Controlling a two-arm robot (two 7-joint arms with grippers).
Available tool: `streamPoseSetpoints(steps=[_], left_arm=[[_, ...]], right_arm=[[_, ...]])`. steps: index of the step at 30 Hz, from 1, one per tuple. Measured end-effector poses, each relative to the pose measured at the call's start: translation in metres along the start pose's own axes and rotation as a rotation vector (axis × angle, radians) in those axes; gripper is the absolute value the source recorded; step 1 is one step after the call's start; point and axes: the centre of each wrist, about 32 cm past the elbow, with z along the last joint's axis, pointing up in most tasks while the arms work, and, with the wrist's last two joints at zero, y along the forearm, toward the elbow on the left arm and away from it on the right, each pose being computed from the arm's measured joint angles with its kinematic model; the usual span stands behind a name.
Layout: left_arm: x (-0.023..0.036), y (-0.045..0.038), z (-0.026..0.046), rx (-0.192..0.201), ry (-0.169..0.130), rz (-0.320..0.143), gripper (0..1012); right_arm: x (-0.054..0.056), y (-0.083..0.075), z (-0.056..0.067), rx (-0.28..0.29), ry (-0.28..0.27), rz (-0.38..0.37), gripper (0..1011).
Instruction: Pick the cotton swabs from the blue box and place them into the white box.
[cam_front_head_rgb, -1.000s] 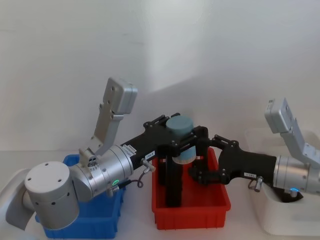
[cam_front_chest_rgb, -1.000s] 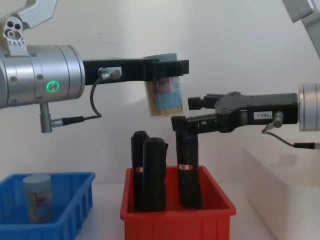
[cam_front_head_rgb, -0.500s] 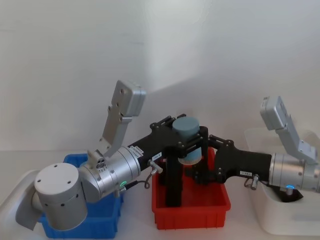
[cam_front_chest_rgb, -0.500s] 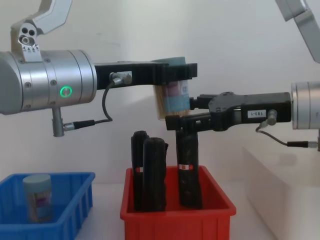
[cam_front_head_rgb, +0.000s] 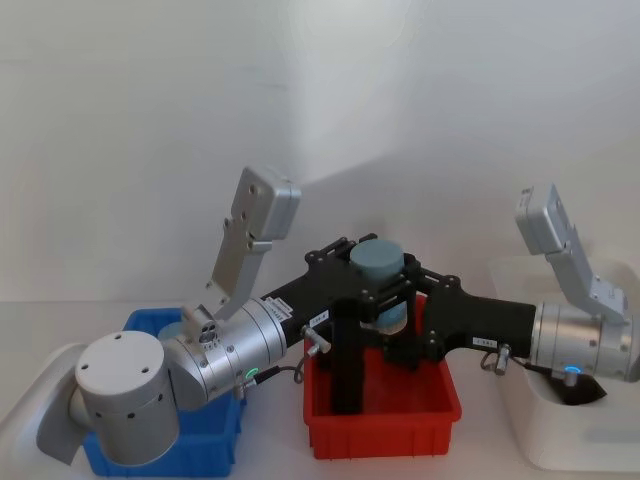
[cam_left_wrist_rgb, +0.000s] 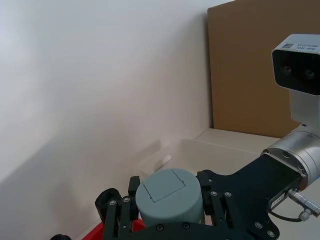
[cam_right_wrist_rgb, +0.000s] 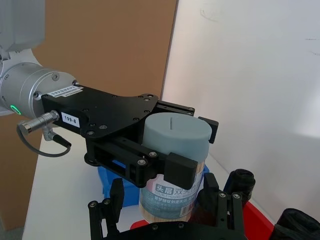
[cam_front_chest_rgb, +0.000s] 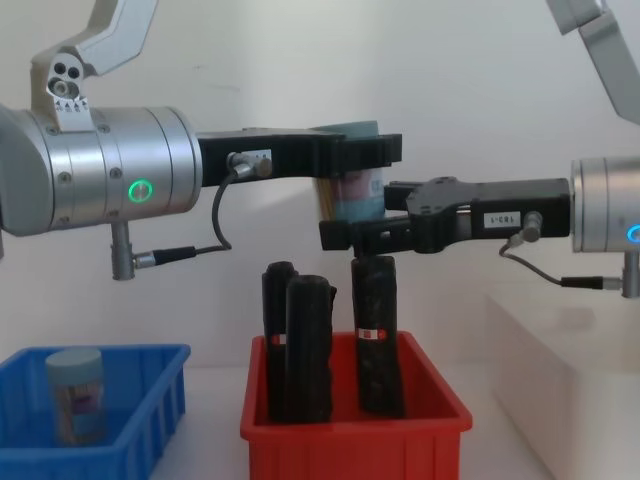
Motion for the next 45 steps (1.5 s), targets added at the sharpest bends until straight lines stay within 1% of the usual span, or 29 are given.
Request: streamPoseSetpoints(steps=[10, 11, 14, 15, 18, 19, 21, 23, 37, 38, 40, 42, 45], left_arm=[[-0.0006, 0.0007, -0.0005, 0.000, 0.000, 0.000, 706], [-0.0007, 0.0007, -0.0005, 0.000, 0.000, -0.001, 706], [-0.0008, 0.0007, -0.0006, 0.000, 0.000, -0.001, 706], [-0.0009, 0.0007, -0.0006, 0.000, 0.000, -0.001, 706], [-0.0010, 0.0008, -0.0006, -0.001, 0.001, -0.002, 706], [-0.0010, 0.0008, -0.0006, -0.001, 0.001, -0.002, 706], [-0.0011, 0.0008, -0.0006, -0.001, 0.001, -0.002, 706], [-0.0011, 0.0009, -0.0007, -0.001, 0.001, -0.002, 706], [-0.0011, 0.0012, -0.0008, -0.001, 0.002, -0.002, 705], [-0.0012, 0.0012, -0.0008, -0.001, 0.002, -0.002, 712], [-0.0011, 0.0012, -0.0008, -0.001, 0.002, -0.002, 757], [-0.0011, 0.0012, -0.0008, -0.001, 0.002, -0.002, 825], [-0.0011, 0.0012, -0.0008, -0.001, 0.002, -0.002, 901]], right_arm=[[0.0005, 0.0020, 0.0006, 0.007, 0.004, -0.002, 993], [0.0005, 0.0022, 0.0006, 0.008, 0.004, -0.002, 963], [0.0006, 0.0025, 0.0007, 0.009, 0.005, -0.002, 927], [0.0006, 0.0025, 0.0007, 0.010, 0.005, -0.002, 883], [0.0006, 0.0027, 0.0007, 0.011, 0.006, -0.003, 828], [0.0006, 0.0028, 0.0007, 0.011, 0.006, -0.003, 775], [0.0007, 0.0029, 0.0007, 0.011, 0.006, -0.003, 735], [0.0007, 0.0028, 0.0007, 0.011, 0.006, -0.005, 672], [0.0007, 0.0036, 0.0007, 0.013, 0.008, -0.002, 664], [0.0006, 0.0037, 0.0007, 0.013, 0.008, -0.002, 664], [0.0007, 0.0037, 0.0008, 0.013, 0.008, -0.002, 662], [0.0007, 0.0037, 0.0008, 0.013, 0.008, -0.002, 662], [0.0007, 0.0037, 0.0009, 0.014, 0.008, -0.002, 662]])
